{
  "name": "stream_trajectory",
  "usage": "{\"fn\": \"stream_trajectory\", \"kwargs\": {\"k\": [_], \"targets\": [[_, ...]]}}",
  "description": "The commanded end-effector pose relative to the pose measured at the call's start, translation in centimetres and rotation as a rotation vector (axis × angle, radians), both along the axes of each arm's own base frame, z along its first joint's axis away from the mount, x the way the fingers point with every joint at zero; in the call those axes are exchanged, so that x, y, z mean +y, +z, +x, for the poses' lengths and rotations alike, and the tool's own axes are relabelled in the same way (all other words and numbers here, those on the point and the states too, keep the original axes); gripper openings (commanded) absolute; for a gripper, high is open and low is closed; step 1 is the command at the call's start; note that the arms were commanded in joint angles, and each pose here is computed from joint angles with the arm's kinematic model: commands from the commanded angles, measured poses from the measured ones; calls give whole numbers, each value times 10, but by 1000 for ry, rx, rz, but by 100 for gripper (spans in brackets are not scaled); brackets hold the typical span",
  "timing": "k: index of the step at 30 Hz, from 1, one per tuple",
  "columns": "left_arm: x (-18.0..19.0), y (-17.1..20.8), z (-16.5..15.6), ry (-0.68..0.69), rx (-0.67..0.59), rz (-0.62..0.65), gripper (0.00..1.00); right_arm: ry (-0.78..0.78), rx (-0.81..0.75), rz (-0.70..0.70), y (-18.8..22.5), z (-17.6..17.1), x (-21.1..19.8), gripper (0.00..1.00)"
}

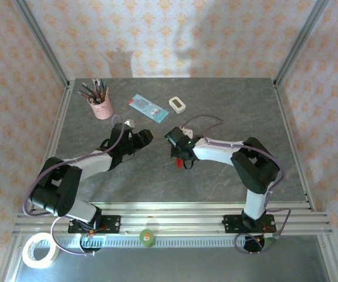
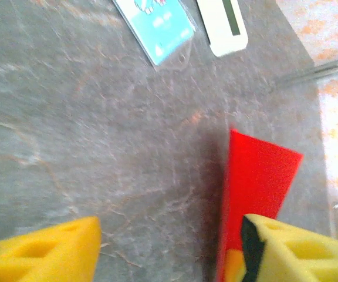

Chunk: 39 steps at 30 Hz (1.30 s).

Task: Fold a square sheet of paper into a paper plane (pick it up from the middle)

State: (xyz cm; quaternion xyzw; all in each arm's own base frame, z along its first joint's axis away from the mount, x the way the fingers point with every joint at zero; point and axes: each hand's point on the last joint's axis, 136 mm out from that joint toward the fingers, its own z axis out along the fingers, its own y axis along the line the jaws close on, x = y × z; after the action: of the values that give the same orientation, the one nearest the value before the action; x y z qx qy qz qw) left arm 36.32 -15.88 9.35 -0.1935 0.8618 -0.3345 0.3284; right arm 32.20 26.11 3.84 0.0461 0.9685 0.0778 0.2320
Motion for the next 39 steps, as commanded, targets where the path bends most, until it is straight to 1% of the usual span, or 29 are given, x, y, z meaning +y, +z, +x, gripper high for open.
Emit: {"fn": "stream_trajectory", "kwargs": {"k": [1, 3, 6, 11, 17, 19, 32, 39], "targets": [[27, -7, -3, 55, 30, 141, 73, 34, -55, -38, 23, 30, -19, 9], [34, -6, -4, 67, 29, 171, 79, 53, -44, -56, 21, 43, -29, 9], [39, -8, -5, 79, 31, 198, 84, 92, -24, -48, 17, 63, -39, 9], [41, -14, -6, 84, 45, 205, 85, 147, -7, -84, 13, 94, -50, 13], [39, -23, -8, 74, 68, 197, 85, 166, 42, -108, -2, 113, -57, 15], [38, -24, -8, 70, 71, 194, 85, 167, 49, -110, -5, 114, -58, 15], [35, -28, -7, 60, 82, 180, 85, 130, 78, -134, -23, 114, -65, 32], [34, -31, -7, 56, 88, 180, 85, 114, 109, -182, -43, 102, -77, 42]]}}
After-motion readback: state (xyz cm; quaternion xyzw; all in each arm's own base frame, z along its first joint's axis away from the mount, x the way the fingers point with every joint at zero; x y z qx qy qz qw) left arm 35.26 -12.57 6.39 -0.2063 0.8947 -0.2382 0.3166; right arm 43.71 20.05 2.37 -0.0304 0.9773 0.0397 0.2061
